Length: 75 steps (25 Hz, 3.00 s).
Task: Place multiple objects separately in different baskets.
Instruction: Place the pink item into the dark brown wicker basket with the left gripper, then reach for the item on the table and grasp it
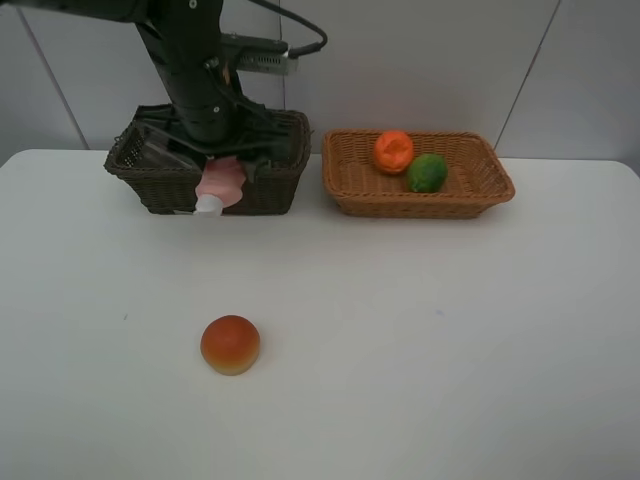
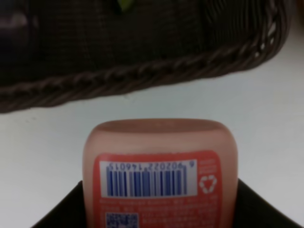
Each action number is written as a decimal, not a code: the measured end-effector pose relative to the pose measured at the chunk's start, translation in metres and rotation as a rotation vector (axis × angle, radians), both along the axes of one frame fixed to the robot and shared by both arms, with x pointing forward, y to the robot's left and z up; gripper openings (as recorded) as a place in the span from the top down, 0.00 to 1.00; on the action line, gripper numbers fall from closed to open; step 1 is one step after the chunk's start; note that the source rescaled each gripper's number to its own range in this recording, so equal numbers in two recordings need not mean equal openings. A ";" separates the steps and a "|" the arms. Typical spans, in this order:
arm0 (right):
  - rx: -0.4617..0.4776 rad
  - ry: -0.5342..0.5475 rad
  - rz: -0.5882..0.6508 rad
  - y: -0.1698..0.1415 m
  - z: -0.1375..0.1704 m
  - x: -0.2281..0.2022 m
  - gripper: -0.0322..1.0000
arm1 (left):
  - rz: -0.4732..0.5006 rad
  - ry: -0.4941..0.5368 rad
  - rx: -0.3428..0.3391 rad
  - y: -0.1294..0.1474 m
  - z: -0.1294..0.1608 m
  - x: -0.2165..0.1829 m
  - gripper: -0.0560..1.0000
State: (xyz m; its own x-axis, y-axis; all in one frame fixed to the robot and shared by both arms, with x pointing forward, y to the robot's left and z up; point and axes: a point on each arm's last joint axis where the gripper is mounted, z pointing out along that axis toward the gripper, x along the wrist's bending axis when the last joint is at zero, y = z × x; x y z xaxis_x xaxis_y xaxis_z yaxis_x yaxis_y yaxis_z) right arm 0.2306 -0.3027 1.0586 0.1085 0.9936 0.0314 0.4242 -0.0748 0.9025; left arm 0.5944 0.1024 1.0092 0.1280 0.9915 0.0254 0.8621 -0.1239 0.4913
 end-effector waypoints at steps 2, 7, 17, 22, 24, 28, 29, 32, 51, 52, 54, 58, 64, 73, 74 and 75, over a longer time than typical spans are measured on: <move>0.000 0.000 0.000 0.000 0.000 0.000 0.02 | 0.004 -0.062 0.007 0.012 0.011 0.007 0.34; 0.000 0.000 0.000 0.000 0.000 0.000 0.02 | 0.043 -0.176 -0.014 0.044 0.019 0.030 0.34; 0.000 0.000 0.000 0.000 0.000 0.000 0.02 | 0.018 -0.406 -0.136 0.075 0.003 0.077 0.34; 0.000 0.000 0.000 0.000 0.000 0.000 0.02 | -0.032 -0.410 -0.136 0.076 -0.034 0.093 0.34; 0.000 0.000 0.000 0.000 0.000 0.000 0.02 | -0.056 -0.420 -0.140 0.076 -0.046 0.098 0.34; 0.000 0.000 0.000 0.000 0.000 0.000 0.02 | -0.075 -0.422 -0.149 0.075 -0.060 0.102 0.34; 0.000 0.000 0.000 0.000 0.000 0.000 0.02 | -0.074 -0.422 -0.148 0.075 -0.061 0.102 0.34; 0.000 0.000 0.000 0.000 0.000 0.000 0.02 | -0.070 -0.417 -0.144 0.078 -0.063 0.103 0.34; 0.000 0.000 0.000 0.000 0.000 0.000 0.02 | 0.001 -0.358 -0.100 0.073 -0.013 0.079 0.00; 0.000 0.000 0.000 0.000 0.000 0.000 0.02 | -0.003 -0.345 -0.095 0.069 -0.008 0.074 0.00; 0.000 0.000 0.000 0.000 0.000 0.000 0.02 | -0.032 -0.312 -0.061 0.061 -0.001 0.064 0.00; 0.000 0.000 0.000 0.000 0.000 0.000 0.02 | -0.118 -0.222 0.027 0.046 0.007 0.044 0.00; 0.000 0.000 0.000 0.000 0.000 0.000 0.02 | -0.348 -0.076 0.174 0.021 0.008 0.014 0.00; 0.000 0.000 0.000 0.000 0.000 0.000 0.02 | -0.824 0.136 0.369 -0.017 -0.007 -0.033 0.00; 0.000 0.000 0.000 0.000 0.000 0.000 0.02 | -0.857 0.151 0.376 -0.019 -0.012 -0.039 0.00; 0.000 0.000 0.000 0.000 0.000 0.000 0.02 | -0.887 0.167 0.383 -0.021 -0.017 -0.043 0.00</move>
State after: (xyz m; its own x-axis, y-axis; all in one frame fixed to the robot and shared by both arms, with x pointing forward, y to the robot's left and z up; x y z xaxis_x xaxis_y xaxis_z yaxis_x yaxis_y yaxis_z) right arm 0.2306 -0.3027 1.0586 0.1085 0.9936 0.0314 0.4242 -0.0748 0.9025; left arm 0.5510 0.0814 0.9922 0.8537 0.4625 0.2394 0.4343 -0.8859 0.1627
